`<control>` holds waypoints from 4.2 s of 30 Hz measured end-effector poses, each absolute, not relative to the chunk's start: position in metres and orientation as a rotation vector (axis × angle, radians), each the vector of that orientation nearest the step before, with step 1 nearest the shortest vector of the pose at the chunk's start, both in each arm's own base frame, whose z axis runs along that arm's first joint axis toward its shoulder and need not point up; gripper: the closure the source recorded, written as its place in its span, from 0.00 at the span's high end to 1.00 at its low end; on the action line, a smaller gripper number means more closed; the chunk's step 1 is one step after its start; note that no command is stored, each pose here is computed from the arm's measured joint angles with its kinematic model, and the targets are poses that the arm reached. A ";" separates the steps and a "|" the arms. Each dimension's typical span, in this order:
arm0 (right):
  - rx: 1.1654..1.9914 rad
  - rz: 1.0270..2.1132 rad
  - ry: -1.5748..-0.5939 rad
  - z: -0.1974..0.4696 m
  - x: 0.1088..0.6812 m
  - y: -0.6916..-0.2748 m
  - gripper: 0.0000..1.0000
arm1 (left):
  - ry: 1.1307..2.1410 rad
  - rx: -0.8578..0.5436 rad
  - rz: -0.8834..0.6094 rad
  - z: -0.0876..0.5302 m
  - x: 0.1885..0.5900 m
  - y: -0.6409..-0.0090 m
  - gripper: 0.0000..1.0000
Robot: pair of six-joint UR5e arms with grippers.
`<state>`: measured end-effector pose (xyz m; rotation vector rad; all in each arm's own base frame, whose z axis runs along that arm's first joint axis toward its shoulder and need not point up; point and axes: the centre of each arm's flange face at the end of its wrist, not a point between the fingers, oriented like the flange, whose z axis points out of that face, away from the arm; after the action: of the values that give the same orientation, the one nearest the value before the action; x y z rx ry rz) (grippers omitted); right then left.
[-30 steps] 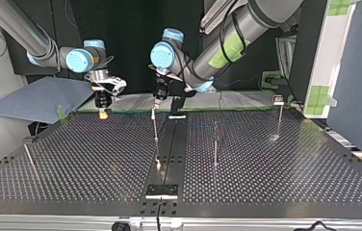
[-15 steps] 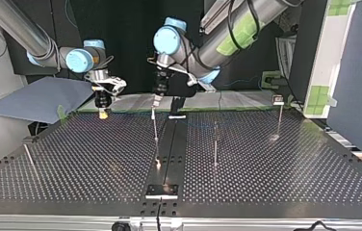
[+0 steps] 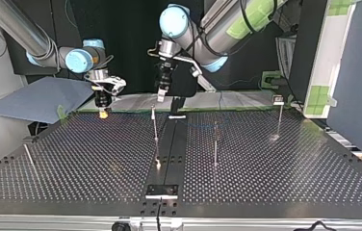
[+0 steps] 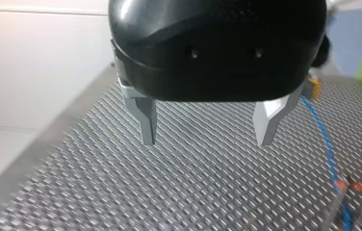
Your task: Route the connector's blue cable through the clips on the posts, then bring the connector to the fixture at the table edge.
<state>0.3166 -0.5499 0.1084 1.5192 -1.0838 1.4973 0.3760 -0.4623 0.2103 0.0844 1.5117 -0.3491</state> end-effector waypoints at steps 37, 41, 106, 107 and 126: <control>1.534 1.499 -1.087 0.106 0.319 -0.547 0.00 | 1.412 0.057 -0.453 0.261 0.266 -0.395 1.00; 1.538 1.499 -1.088 0.106 0.319 -0.547 0.00 | 1.398 0.057 -0.467 0.261 0.258 -0.387 1.00; 1.361 1.512 -1.201 0.192 0.275 -0.562 0.00 | 1.617 0.075 -0.452 0.110 0.172 -0.298 1.00; 1.348 1.513 -1.202 0.197 0.273 -0.562 0.00 | 1.615 0.071 -0.444 0.110 0.172 -0.297 1.00; 1.235 1.416 -1.221 0.271 0.207 -0.583 0.00 | 1.604 0.005 -0.308 0.120 0.182 -0.290 1.00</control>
<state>0.2073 -0.5831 0.2709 1.2348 -1.2212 1.4163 0.1818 -0.2902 0.1201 0.0051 1.6039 -0.3079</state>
